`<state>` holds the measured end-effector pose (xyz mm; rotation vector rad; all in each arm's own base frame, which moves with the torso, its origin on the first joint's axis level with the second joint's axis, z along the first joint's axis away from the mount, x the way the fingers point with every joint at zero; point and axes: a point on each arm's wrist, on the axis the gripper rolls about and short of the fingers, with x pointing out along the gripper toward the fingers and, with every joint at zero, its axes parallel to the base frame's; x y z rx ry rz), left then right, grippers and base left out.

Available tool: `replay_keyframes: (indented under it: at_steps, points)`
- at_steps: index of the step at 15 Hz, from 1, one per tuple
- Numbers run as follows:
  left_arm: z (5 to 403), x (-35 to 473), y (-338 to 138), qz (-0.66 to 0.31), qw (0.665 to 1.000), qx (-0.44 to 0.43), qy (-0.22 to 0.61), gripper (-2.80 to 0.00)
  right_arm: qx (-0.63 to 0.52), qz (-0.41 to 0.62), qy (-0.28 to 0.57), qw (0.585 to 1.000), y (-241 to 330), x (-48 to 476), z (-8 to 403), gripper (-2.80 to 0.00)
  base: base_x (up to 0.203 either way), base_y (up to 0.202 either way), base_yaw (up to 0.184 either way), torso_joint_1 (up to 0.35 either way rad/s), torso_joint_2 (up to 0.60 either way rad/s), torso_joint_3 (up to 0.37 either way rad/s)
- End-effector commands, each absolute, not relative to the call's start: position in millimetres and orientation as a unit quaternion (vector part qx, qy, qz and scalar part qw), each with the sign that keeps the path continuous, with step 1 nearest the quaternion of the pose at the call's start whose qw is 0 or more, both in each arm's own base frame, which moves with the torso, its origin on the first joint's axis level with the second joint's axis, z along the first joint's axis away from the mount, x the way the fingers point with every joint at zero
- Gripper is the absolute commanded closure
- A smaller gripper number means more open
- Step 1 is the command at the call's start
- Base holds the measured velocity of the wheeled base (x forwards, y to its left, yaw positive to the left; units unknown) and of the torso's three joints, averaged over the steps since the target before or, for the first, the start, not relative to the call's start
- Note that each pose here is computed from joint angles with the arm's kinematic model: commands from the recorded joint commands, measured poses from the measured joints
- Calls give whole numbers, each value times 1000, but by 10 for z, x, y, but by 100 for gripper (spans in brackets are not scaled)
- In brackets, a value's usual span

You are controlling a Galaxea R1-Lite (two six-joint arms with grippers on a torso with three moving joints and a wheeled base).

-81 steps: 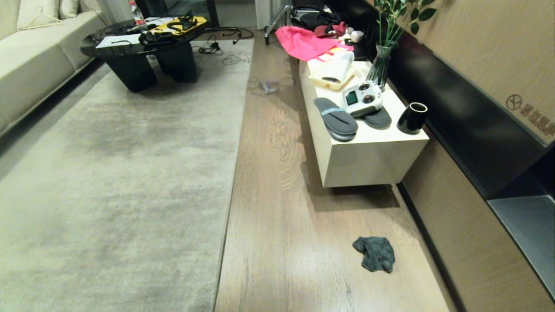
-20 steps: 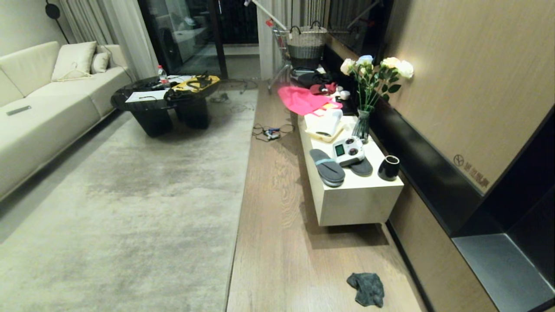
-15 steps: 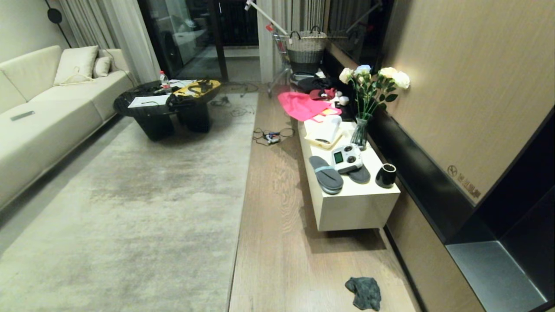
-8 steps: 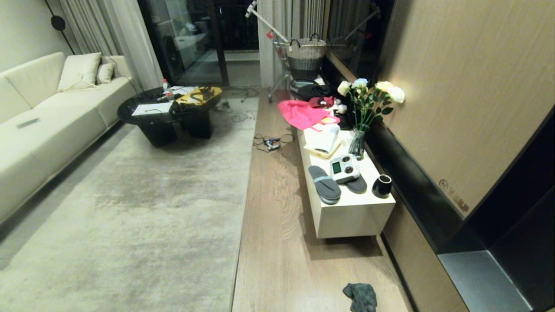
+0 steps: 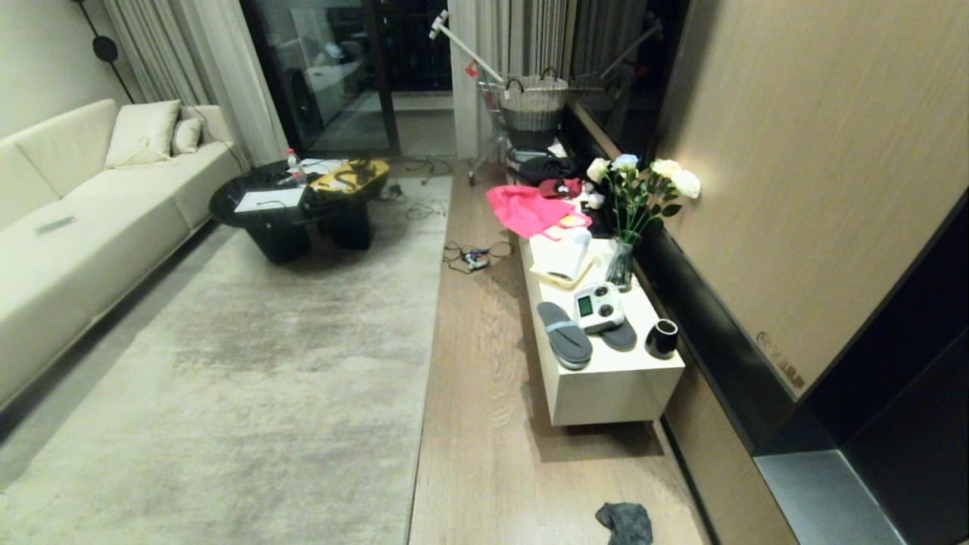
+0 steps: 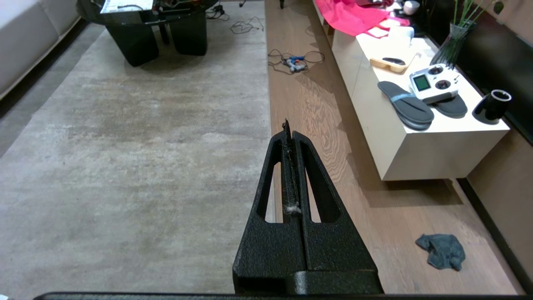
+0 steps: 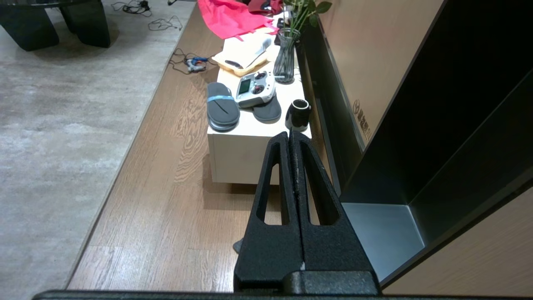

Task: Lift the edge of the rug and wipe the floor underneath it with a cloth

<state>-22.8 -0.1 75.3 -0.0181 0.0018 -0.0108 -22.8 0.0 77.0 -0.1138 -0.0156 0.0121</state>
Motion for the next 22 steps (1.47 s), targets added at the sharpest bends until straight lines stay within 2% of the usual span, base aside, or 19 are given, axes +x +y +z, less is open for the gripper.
replay_keyframes:
  at_steps: [1,9,13,22]
  points:
    - [754,-227,-1,-5,1000,-9,2,0,-58,6,-8,998,0,-228,771,0,0,0,0,154,-345,-199]
    - [754,-227,-1,-5,1000,-9,2,0,-53,7,-7,999,0,-228,769,0,0,0,0,145,-329,-185]
    - [754,-227,-1,-5,1000,-9,2,0,18,2,-6,1000,-2,-227,769,0,0,0,0,8,-8,-7]
    - [754,-227,-1,-5,1000,-9,2,0,17,3,-6,1000,-2,-227,769,0,0,0,0,0,0,0]
